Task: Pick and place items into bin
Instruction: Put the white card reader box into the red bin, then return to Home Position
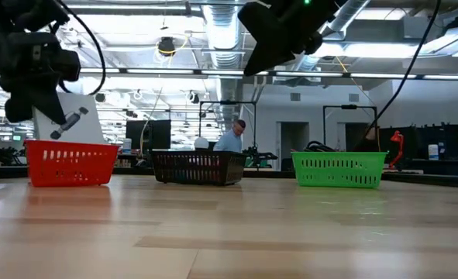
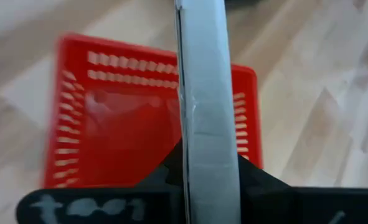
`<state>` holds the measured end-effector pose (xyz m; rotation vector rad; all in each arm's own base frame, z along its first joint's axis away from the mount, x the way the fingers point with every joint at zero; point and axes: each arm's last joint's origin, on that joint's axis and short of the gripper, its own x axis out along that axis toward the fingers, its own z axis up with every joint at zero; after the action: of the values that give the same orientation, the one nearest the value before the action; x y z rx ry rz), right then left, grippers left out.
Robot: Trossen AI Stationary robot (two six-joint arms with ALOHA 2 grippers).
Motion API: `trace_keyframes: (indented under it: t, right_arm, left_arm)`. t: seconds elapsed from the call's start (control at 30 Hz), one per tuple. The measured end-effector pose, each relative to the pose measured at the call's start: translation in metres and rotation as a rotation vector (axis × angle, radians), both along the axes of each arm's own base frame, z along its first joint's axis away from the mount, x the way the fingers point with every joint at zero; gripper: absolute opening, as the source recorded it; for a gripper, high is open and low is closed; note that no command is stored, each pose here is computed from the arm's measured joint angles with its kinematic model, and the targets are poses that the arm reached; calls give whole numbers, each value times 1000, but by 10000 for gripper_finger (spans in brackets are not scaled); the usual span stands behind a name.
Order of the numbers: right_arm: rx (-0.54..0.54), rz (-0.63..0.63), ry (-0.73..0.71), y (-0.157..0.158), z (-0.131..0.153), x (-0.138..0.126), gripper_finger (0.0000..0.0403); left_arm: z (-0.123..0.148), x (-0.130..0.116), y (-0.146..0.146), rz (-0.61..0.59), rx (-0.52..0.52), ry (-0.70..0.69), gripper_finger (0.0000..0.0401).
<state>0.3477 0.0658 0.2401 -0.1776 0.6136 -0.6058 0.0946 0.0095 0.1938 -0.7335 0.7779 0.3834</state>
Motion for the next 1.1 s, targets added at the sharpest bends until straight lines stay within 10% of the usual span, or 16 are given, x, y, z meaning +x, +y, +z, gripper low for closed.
trace_keyframes:
  t: [0.63,1.1]
  right_arm:
    - [-10,33,28,-2,0,1,0]
    - [-16,31,34,-4,0,1,0]
  left_arm:
    - [-11,9,1,-59,61,79,161]
    - [99,-8,9,168,307,-55,150]
